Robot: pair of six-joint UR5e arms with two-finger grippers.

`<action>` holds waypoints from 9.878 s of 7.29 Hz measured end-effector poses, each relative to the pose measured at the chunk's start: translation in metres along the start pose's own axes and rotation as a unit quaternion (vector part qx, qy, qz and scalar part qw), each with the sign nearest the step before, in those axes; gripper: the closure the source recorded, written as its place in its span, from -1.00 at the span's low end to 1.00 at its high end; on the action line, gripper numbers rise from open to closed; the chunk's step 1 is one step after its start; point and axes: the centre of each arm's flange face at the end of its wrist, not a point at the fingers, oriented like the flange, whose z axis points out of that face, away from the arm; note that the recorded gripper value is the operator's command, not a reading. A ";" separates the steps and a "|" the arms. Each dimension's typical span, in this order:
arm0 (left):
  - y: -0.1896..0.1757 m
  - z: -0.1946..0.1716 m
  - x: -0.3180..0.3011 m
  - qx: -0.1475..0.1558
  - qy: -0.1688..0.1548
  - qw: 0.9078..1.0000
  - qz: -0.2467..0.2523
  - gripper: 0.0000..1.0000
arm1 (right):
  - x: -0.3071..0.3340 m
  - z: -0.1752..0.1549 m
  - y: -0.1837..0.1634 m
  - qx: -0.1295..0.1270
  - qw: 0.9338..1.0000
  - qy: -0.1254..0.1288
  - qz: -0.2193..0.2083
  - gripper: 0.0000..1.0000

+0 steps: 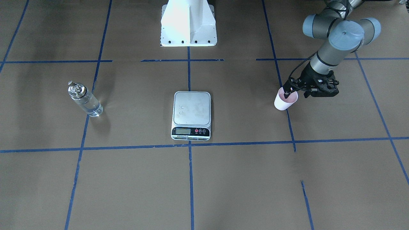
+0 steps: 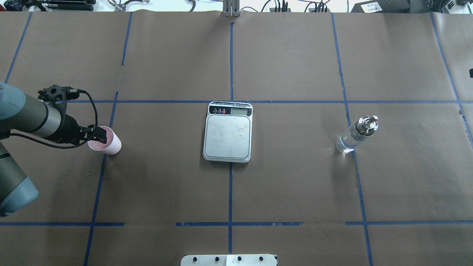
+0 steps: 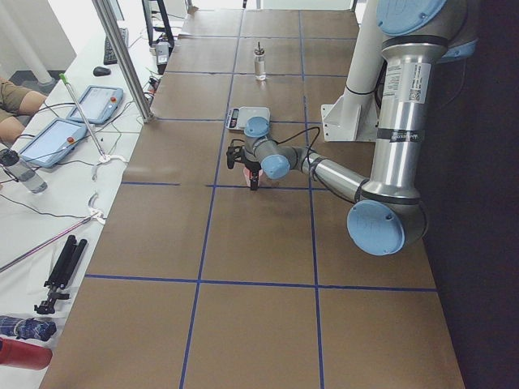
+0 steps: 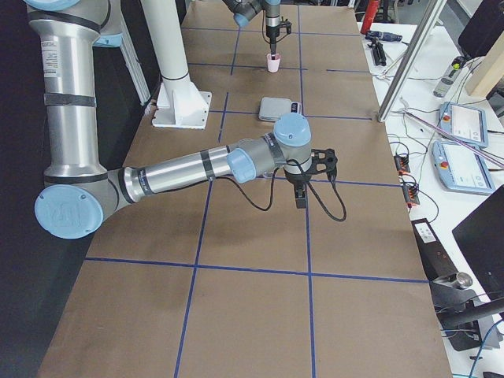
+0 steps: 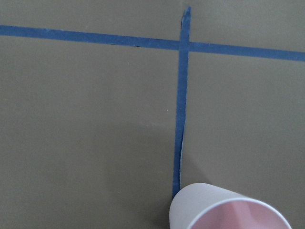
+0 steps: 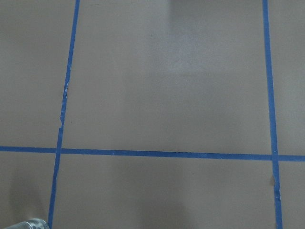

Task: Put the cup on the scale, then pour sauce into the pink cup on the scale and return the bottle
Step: 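Move the left gripper down to the pink cup and grasp it, then carry the pink cup onto the scale while the right gripper reaches for the dispenser, then release the cup and lift the left gripper while the right grasps the dispenser, then lift the glass dispenser upright with the right gripper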

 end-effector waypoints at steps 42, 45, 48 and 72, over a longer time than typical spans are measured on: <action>-0.063 -0.147 0.329 -0.022 0.046 0.996 -0.076 -1.00 | -0.262 0.156 0.285 0.330 0.942 0.060 -0.022 -1.00; -0.061 -0.170 0.272 -0.001 0.047 0.998 -0.044 -1.00 | -0.252 0.174 0.284 0.370 0.927 0.054 -0.023 -1.00; -0.056 -0.196 0.210 0.014 0.018 0.999 0.028 -1.00 | -0.258 0.206 0.285 0.397 0.915 0.065 -0.030 -1.00; -0.049 -0.235 0.146 0.028 -0.017 0.998 0.047 -1.00 | -0.276 0.261 0.240 0.431 0.892 0.119 -0.061 0.99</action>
